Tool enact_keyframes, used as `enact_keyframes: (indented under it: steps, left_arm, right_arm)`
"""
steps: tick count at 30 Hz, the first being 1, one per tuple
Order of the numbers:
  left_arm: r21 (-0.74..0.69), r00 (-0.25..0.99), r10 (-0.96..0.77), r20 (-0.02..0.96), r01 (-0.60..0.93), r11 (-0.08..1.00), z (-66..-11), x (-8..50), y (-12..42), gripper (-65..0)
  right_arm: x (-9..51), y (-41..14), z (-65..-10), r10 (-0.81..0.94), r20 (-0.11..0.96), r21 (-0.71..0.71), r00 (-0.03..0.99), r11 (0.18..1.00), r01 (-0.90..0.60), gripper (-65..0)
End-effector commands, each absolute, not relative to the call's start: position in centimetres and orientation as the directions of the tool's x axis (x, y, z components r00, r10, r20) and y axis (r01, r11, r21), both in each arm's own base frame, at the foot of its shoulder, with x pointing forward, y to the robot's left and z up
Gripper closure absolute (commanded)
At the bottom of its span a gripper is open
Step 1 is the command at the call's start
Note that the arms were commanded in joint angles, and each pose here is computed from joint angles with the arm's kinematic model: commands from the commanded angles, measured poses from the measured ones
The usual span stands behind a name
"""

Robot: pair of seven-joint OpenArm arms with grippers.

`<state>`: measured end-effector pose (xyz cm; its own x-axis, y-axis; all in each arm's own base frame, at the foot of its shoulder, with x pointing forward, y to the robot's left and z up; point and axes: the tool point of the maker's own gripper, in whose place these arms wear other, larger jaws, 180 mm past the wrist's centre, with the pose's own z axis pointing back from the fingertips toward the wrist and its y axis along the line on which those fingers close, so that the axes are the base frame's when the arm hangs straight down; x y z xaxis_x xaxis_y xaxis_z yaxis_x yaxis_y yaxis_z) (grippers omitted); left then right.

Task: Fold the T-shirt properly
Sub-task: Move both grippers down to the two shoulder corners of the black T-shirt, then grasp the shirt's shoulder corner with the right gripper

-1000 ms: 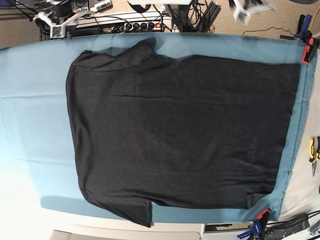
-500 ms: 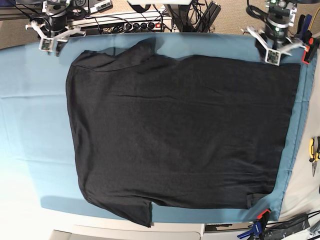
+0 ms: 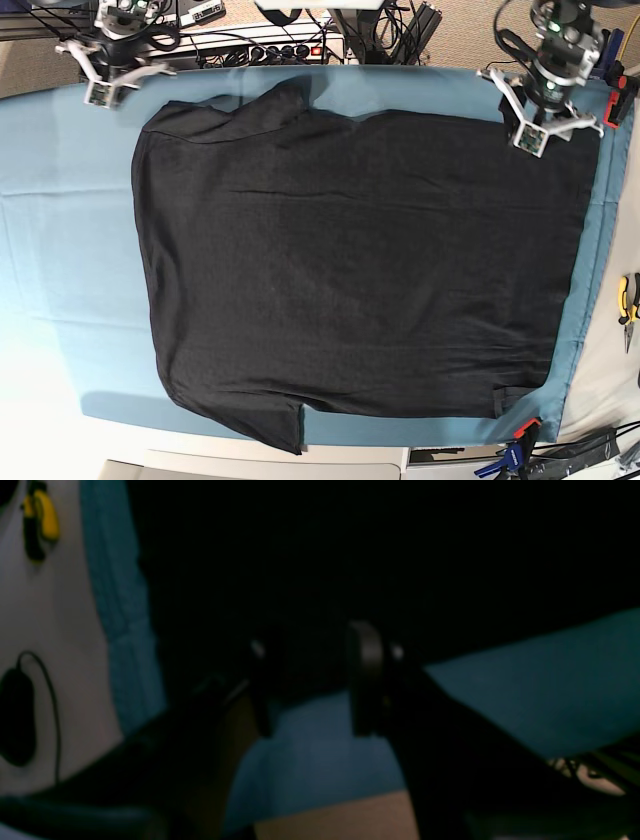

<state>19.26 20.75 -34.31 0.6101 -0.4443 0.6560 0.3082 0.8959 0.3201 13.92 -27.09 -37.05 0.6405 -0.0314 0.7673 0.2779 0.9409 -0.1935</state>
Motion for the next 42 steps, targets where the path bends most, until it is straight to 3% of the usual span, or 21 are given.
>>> enact_keyframes:
  steps: [1, 4, 7, 10, 17, 31, 35, 42]
  left_arm:
    - [0.34, 0.582, -0.459, 0.671, 0.308, 0.888, -33.4, 19.8, 20.9, -20.8]
    - [0.348, 0.579, -0.468, 0.667, 0.314, 0.883, -33.3, 19.9, 21.0, -20.8]
    - [0.344, 0.584, -0.466, 0.665, 0.314, 0.885, -33.4, 19.8, 21.0, -20.8]
    - [0.337, 0.588, -0.462, 0.664, 0.317, 0.887, -33.5, 19.7, 21.0, -20.8]
    - [0.37, 0.576, -0.507, 0.641, 0.347, 0.862, -33.2, 20.0, 21.8, -20.8]
    - [0.284, 0.587, -0.469, 0.659, 0.383, 0.879, -33.6, 19.5, 20.5, -20.8]
    - [0.278, 0.586, -0.474, 0.657, 0.395, 0.875, -33.7, 19.4, 20.3, -20.8]
    - [0.268, 0.589, -0.466, 0.66, 0.395, 0.879, -33.7, 19.3, 20.2, -20.8]
  right_arm:
    - [14.9, -25.5, -36.1, -0.061, 0.801, -0.11, 0.596, 0.963, 0.246, -16.2]
    - [16.1, -19.0, -35.5, -0.236, 0.796, 0.213, 0.558, 0.971, 0.107, -16.2]
    - [16.8, -13.9, -33.1, -0.442, 0.736, 0.505, 0.513, 0.863, 0.018, -16.2]
    - [17.0, -10.5, -29.6, -0.503, 0.712, 0.629, 0.49, 0.767, -0.127, -16.2]
    - [17.3, -10.4, -24.7, -0.524, 0.746, 0.625, 0.412, 0.764, -0.16, -16.2]
    - [18.4, -20.2, -25.0, -0.488, 0.832, 0.477, 0.264, 0.872, 0.108, -16.2]
    - [18.9, -23.4, -26.8, -0.555, 0.807, 0.525, 0.2, 0.83, 0.187, -16.2]
    - [19.5, -25.8, -32.3, -0.75, 0.645, 0.699, 0.146, 0.656, 0.284, -16.2]
